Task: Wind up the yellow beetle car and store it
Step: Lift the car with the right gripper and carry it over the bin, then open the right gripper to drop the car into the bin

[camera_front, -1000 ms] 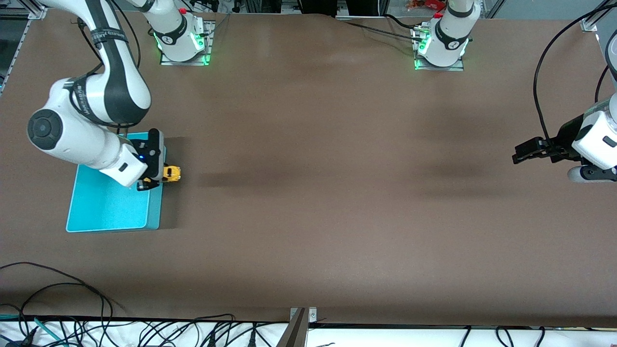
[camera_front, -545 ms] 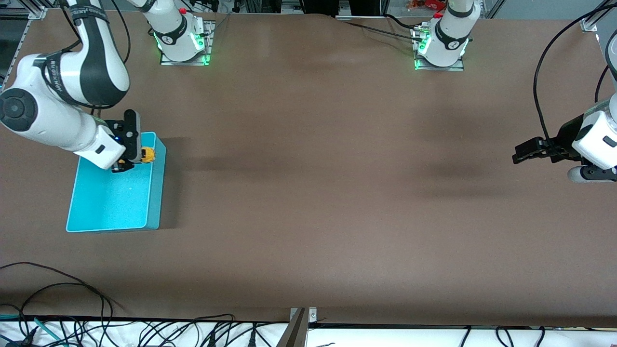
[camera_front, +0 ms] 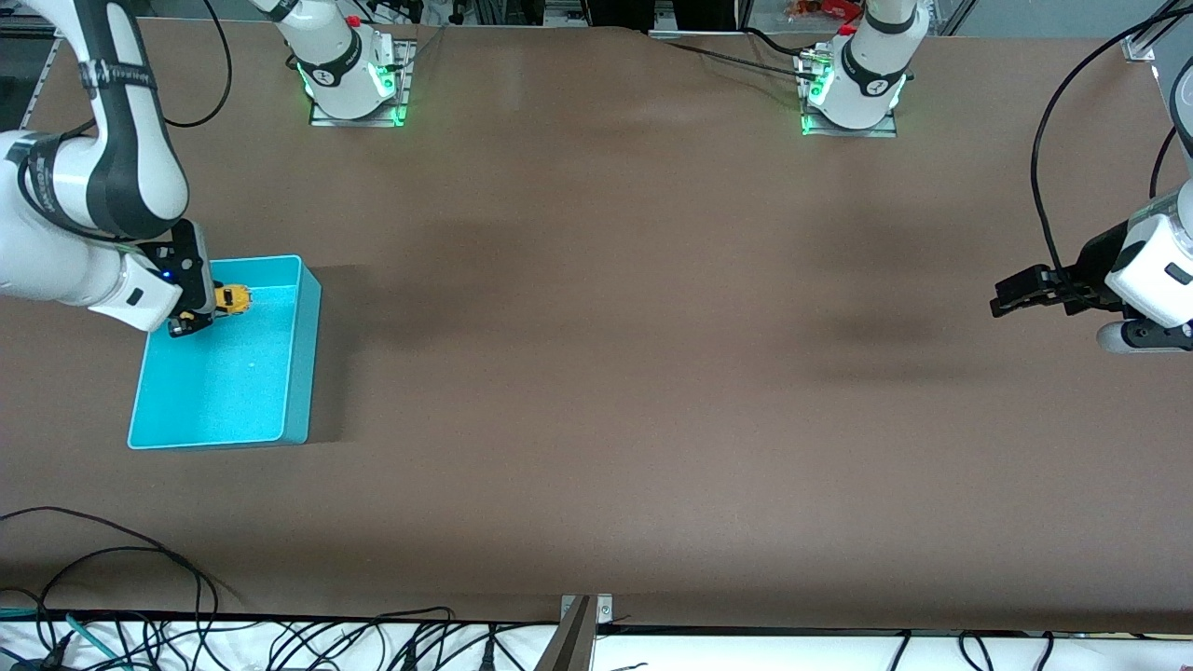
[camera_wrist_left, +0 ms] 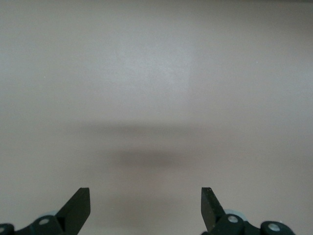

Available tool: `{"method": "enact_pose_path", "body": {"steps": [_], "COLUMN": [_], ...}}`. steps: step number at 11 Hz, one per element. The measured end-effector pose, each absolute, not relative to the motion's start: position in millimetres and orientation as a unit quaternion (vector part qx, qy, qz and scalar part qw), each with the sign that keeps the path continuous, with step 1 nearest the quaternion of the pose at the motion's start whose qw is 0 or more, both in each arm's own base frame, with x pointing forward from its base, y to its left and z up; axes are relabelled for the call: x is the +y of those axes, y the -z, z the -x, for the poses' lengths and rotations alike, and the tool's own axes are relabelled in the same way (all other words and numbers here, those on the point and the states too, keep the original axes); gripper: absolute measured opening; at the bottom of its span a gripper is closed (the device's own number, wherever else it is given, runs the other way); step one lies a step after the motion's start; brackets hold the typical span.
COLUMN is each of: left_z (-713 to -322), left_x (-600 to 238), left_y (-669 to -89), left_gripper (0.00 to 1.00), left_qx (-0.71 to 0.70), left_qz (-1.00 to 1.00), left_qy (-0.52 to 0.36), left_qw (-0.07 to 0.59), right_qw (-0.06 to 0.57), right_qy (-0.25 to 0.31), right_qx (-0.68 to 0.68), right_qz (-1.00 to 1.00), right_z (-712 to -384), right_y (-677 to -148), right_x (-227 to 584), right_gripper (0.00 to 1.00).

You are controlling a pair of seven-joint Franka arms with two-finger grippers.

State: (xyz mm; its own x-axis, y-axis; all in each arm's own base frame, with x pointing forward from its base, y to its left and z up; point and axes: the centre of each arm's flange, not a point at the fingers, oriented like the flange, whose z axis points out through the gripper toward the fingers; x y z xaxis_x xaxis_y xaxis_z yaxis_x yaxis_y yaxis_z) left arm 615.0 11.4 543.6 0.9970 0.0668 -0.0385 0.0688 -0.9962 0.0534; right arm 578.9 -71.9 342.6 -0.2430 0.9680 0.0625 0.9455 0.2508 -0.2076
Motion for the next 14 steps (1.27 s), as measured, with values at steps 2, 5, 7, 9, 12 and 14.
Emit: {"method": "enact_pose_path", "body": {"steps": [2, 5, 7, 9, 12, 14], "left_z": [-615, -615, -615, -615, -615, -615], "left_x": [11, 11, 11, 11, 11, 11], "left_y": [-544, -544, -544, -544, -544, -544], "left_gripper": [1.0, 1.0, 1.0, 1.0, 1.0, 1.0], "left_qx": [0.034, 0.034, 0.034, 0.034, 0.034, 0.034], "left_qz": [-0.999, -0.999, -0.999, -0.999, -0.999, -0.999], "left_qy": [0.018, 0.018, 0.018, 0.018, 0.018, 0.018], "left_qw": [0.027, 0.027, 0.027, 0.027, 0.027, 0.027], "right_qw": [0.104, 0.131, 0.14, 0.147, 0.157, 0.171], "right_qy": [-0.065, -0.061, -0.063, -0.063, -0.043, -0.041], "right_qx": [-0.796, -0.804, -0.805, -0.804, -0.794, -0.791], "right_qz": [0.593, 0.577, 0.573, 0.573, 0.586, 0.586], "right_z": [-578, -573, -572, -571, -572, -576], "right_y": [-300, -238, -222, -215, -215, -225], "right_x": [-107, -139, -137, -135, -132, -131], "right_gripper": [0.39, 0.39, 0.39, 0.39, 0.55, 0.79]}}
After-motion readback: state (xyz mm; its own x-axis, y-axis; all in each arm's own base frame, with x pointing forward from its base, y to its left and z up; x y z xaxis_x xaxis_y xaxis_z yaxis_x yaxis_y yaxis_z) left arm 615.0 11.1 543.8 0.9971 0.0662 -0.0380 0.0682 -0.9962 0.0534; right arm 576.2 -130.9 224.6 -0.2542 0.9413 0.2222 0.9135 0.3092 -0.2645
